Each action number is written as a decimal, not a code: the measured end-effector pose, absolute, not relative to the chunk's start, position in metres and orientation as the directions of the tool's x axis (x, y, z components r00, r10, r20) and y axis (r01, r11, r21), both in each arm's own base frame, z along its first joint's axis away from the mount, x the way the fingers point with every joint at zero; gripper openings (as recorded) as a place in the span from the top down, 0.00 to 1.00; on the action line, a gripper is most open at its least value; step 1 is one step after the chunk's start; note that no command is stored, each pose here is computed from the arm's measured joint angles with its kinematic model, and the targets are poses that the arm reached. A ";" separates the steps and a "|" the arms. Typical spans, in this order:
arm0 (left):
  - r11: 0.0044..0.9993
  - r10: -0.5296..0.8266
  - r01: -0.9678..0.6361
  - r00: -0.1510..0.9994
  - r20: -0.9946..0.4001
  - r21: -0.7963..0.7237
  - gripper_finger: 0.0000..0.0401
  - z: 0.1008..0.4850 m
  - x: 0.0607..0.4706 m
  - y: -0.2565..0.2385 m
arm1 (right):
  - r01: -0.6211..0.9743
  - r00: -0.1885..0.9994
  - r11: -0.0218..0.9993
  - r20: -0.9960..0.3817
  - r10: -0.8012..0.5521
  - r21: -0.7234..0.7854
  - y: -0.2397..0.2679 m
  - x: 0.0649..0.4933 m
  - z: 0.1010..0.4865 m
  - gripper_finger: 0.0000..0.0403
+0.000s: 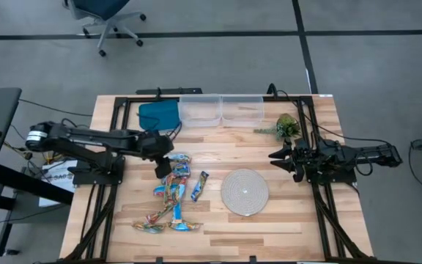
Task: Pick and place Granola Bars by type
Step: Put the yellow granola bar into the blue bin
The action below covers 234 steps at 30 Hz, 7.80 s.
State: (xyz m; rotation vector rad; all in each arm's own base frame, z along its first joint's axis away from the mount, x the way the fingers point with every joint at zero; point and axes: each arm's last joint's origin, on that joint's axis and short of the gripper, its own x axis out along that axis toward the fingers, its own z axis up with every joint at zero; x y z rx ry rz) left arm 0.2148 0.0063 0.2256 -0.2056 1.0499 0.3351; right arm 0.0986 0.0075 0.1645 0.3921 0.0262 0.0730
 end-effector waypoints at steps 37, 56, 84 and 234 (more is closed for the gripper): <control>0.975 0.183 -0.169 0.251 -0.951 0.143 0.40 0.164 0.271 0.020 | -0.066 0.997 0.921 -0.010 0.076 0.383 0.007 0.099 0.165 0.65; 0.962 0.214 -0.208 0.170 -0.962 0.177 0.49 0.150 0.270 0.040 | -0.066 0.997 0.921 -0.010 0.076 0.383 0.008 0.099 0.165 0.64; 0.936 0.214 -0.315 0.148 -0.965 0.160 0.94 0.150 0.267 0.046 | -0.066 0.997 0.921 -0.010 0.076 0.383 0.008 0.099 0.165 0.65; 0.840 -0.441 0.459 0.265 -0.857 -0.291 0.80 0.256 0.137 -0.144 | -0.066 0.997 0.921 -0.011 0.076 0.383 0.007 0.099 0.165 0.65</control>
